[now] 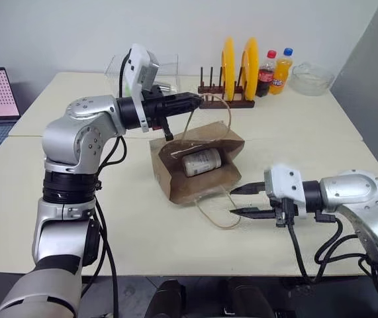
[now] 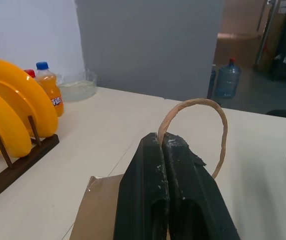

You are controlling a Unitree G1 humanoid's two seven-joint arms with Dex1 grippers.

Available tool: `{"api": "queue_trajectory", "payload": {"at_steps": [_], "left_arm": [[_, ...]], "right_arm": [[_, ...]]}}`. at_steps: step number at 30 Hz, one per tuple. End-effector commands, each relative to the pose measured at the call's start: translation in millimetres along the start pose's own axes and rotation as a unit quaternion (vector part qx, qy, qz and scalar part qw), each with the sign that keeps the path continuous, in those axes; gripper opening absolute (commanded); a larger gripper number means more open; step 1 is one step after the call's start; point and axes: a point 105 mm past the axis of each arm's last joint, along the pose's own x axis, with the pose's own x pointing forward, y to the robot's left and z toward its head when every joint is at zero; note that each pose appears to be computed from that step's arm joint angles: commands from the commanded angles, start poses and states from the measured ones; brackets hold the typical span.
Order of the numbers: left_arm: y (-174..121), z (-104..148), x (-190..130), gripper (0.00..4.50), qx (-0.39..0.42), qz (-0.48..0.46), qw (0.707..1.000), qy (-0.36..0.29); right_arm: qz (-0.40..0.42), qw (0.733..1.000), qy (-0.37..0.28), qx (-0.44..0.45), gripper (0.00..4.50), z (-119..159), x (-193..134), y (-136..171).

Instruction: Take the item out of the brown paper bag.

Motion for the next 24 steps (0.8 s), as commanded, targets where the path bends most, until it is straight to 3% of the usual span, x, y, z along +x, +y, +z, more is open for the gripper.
{"api": "queue_trajectory", "payload": {"at_steps": [1, 2, 5, 9, 24], "left_arm": [[-8, 13, 1, 0.0, 0.029, -0.015, 0.999, -0.014], [-8, 14, 2, 0.0, 0.028, -0.015, 0.999, -0.016], [-8, 15, 3, 0.0, 0.029, -0.015, 0.999, -0.019], [-8, 17, 3, 0.0, 0.031, -0.015, 0.999, -0.022], [-8, 19, 2, 0.0, 0.035, -0.011, 0.999, -0.026]], "right_arm": [[-0.048, 0.998, -0.007, -0.047, 1.83, 13, 11, -19], [-0.062, 0.996, 0.0, -0.064, 1.83, 12, 16, -26], [-0.093, 0.99, 0.023, -0.1, 2.45, 5, 36, -45], [-0.115, 0.976, 0.086, -0.163, 3.77, -17, 64, -64], [-0.088, 0.909, 0.223, -0.34, 3.77, -41, 114, -99]]}}
